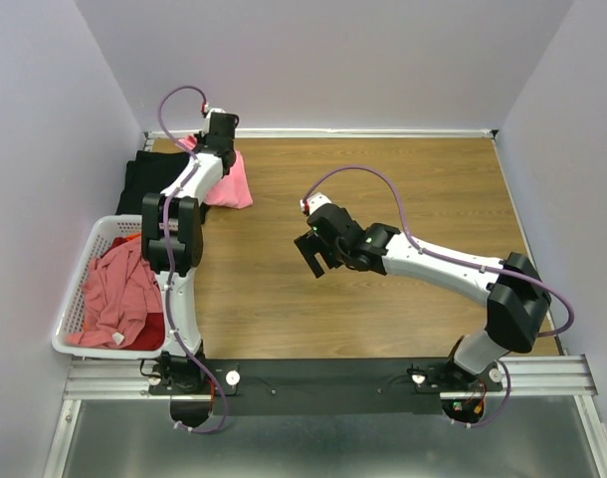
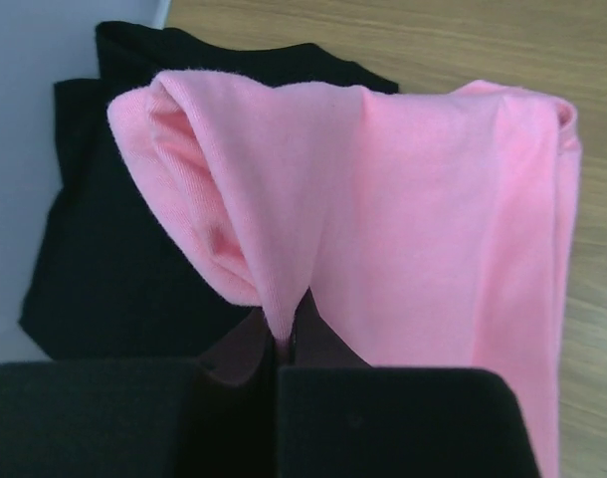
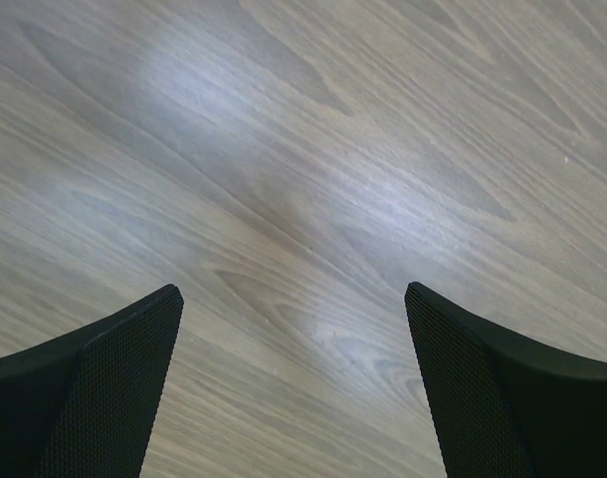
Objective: Fold and stack the t-shirts
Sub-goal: Neatly place the folded tshirt to the corner
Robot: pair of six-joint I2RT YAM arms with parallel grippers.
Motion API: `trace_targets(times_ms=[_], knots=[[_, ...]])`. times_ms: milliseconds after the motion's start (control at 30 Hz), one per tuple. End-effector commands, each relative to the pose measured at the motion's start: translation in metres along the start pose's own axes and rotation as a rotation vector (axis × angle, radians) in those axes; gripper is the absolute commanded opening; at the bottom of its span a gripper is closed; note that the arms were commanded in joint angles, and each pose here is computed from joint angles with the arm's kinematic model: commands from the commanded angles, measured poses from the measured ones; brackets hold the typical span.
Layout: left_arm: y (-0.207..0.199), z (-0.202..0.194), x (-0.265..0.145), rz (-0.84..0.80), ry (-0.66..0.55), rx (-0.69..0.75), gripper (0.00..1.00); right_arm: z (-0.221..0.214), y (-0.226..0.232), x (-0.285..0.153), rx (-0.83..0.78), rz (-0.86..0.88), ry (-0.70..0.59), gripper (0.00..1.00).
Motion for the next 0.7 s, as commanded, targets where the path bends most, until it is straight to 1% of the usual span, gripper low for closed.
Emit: trace_targets(times_ms=[0,100,167,233,333,433,500,567,667], knots=[[0.021,0.005,0.006,0.158,0.007,0.180,0.00,-0.012,-0.008,-0.006,-0.029,-0.048,0.054,1.00],[0.032,0.008,0.009,0.202,0.001,0.223,0.00,-0.013,-0.008,-0.005,-0.049,-0.049,0.074,1.00],[0.046,0.008,0.013,0.236,0.019,0.236,0.00,-0.014,-0.007,-0.002,-0.062,-0.048,0.092,1.00],[0.055,0.013,0.013,0.244,0.018,0.240,0.00,-0.011,-0.006,-0.001,-0.068,-0.047,0.091,1.00],[0.079,0.025,0.009,0.255,-0.006,0.224,0.00,-0.009,-0.004,0.003,-0.077,-0.048,0.106,1.00],[0.091,0.031,0.006,0.265,-0.021,0.215,0.00,-0.008,-0.003,0.005,-0.086,-0.045,0.115,1.00],[0.097,0.031,0.008,0.268,-0.018,0.203,0.00,-0.007,-0.002,0.007,-0.094,-0.046,0.120,1.00],[0.114,0.019,0.020,0.292,0.017,0.193,0.00,-0.007,-0.002,0.008,-0.101,-0.048,0.127,1.00],[0.123,0.011,0.033,0.316,0.034,0.191,0.00,-0.007,-0.001,0.011,-0.108,-0.047,0.139,1.00]])
Point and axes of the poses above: each gripper's point midway between its finger pads, its own x axis out along the fingers, its own y axis along the line the jaws close on, z = x × y, the point moved 7 cm from there along -x, back along the fingers, and after that the axes turned 4 degrees about x, right-handed, at the moved point
